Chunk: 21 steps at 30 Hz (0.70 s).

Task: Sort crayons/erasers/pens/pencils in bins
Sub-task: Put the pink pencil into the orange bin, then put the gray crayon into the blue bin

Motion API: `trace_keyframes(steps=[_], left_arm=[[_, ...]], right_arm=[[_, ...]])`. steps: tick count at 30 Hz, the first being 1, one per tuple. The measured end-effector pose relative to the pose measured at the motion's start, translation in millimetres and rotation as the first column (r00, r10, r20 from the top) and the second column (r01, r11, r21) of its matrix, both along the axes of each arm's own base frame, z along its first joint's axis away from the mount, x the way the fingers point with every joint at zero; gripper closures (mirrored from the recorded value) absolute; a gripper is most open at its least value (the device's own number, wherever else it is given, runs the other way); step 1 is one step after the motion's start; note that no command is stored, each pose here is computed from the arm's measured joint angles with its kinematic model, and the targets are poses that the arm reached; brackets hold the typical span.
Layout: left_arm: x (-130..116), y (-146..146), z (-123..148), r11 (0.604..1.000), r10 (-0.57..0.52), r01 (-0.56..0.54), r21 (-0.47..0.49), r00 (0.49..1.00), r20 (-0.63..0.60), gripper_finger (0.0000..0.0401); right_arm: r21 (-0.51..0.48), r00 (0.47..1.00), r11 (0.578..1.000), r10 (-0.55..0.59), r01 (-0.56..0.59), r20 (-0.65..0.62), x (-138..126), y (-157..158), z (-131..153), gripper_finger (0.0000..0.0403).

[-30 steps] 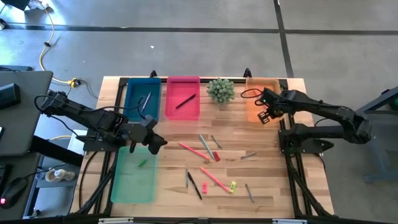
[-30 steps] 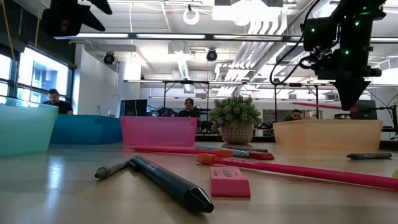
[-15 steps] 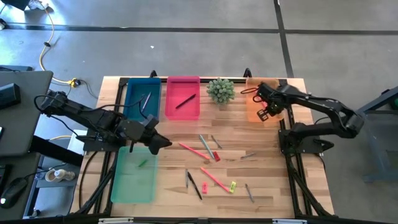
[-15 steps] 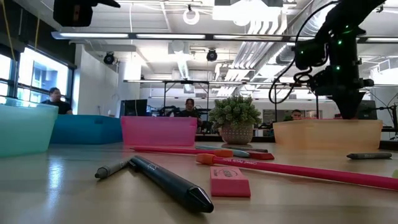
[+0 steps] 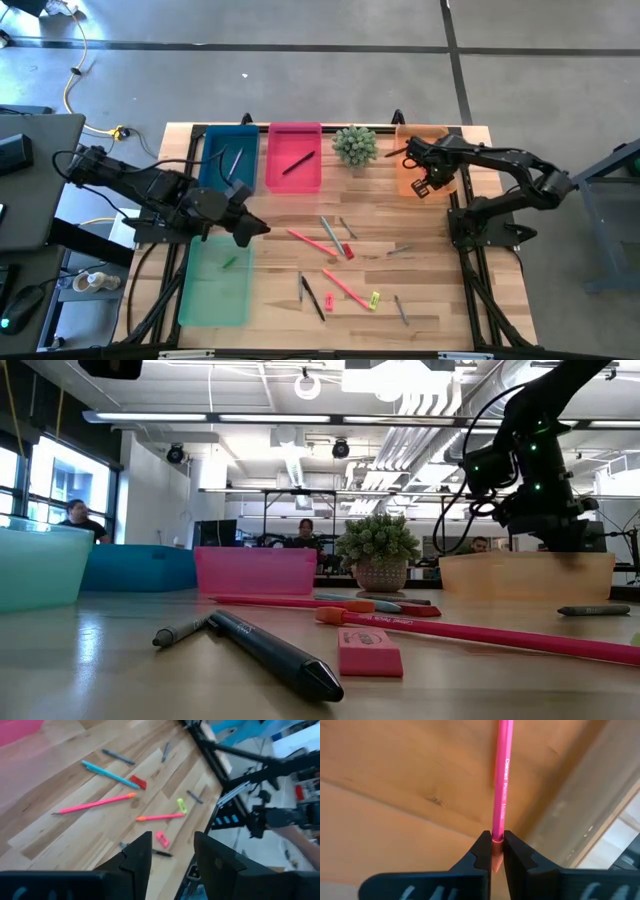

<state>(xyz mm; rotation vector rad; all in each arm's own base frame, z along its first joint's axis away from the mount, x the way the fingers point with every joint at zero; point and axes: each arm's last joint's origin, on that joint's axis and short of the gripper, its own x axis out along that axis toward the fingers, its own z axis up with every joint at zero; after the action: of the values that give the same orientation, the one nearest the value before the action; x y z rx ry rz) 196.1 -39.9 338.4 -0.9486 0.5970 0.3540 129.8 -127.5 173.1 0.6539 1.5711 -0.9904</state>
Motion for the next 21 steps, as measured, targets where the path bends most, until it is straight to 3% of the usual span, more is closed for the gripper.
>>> trace_keyframes(steps=[4,13,21], left_arm=[[6,-3,2,1.000,-0.020,0.020,0.003,0.999,-0.050,0.0268],[26,-20,-18,0.999,-0.011,0.004,-0.035,0.983,-0.181,0.0268],[36,-31,-33,0.998,0.001,-0.015,-0.055,0.968,-0.250,0.0268]], right_arm=[[0.002,1.000,1.000,0.000,0.000,-0.003,0,0,-1,0.0377],[-0.010,1.000,1.000,-0.001,0.001,0.009,2,-2,3,0.0290],[-0.069,0.997,0.998,0.004,0.001,0.073,15,-14,31,0.0279]])
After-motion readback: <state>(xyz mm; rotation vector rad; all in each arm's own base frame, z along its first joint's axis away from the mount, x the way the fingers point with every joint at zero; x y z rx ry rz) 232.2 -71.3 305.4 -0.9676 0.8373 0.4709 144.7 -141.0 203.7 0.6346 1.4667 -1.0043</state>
